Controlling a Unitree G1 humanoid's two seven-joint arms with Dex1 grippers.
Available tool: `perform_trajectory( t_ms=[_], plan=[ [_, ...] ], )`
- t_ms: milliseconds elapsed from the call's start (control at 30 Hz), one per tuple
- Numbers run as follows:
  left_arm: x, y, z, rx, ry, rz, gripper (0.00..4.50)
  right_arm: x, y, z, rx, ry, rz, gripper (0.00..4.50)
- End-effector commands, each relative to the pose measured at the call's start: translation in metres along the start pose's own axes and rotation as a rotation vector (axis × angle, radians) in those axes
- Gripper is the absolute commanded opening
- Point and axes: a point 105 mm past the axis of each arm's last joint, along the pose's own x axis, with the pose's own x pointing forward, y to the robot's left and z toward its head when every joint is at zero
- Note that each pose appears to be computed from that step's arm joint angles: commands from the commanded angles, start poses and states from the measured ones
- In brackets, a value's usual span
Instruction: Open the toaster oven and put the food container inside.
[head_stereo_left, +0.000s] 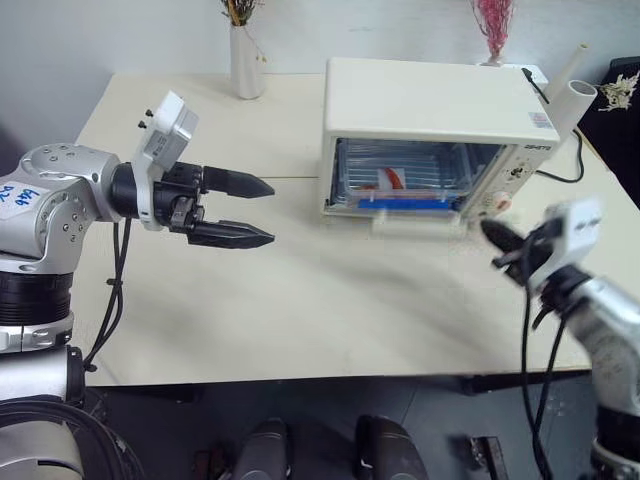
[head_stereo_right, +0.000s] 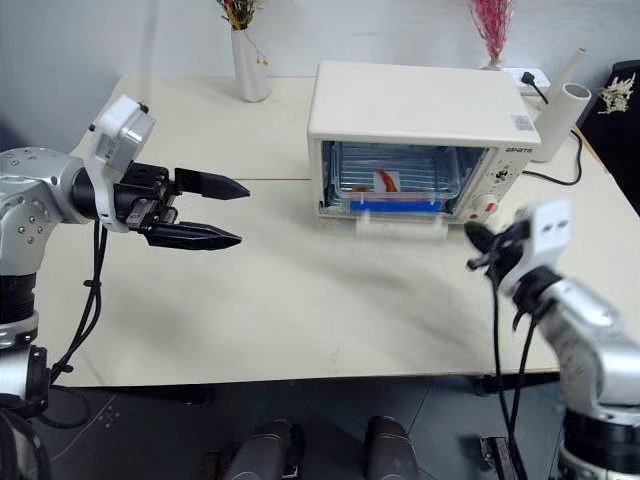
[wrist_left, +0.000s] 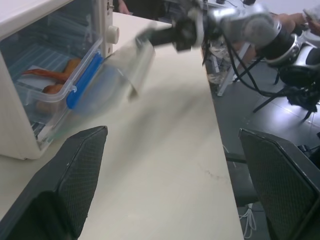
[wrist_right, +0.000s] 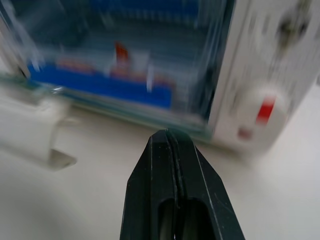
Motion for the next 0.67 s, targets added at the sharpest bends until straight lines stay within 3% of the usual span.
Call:
perform_trajectory(
  t_ms=[33, 167, 300, 533, 667],
  plan=[
    [-0.01, 0.003, 0.003, 0.041, 0.005, 0.05, 4.46, -0.009, 0.002, 0.014, -0.008, -0.009, 0.055, 0.0],
    [-0.011, 0.009, -0.001, 0.052, 0.009, 0.083, 4.5, -0.028, 0.001, 0.026, 0.002, 0.04, 0.182, 0.84],
    [-0.015, 0.012, -0.003, 0.065, 0.019, 0.1, 4.5, -0.055, -0.009, 0.044, -0.047, 0.109, 0.28, 2.27],
    [-0.029, 0.019, 0.005, 0.116, 0.035, 0.135, 4.5, -0.089, -0.045, 0.075, -0.113, 0.185, 0.303, 4.34],
    [-0.031, 0.02, 0.009, 0.131, 0.034, 0.141, 4.5, -0.089, -0.057, 0.082, -0.148, 0.167, 0.278, 4.47]
  ],
)
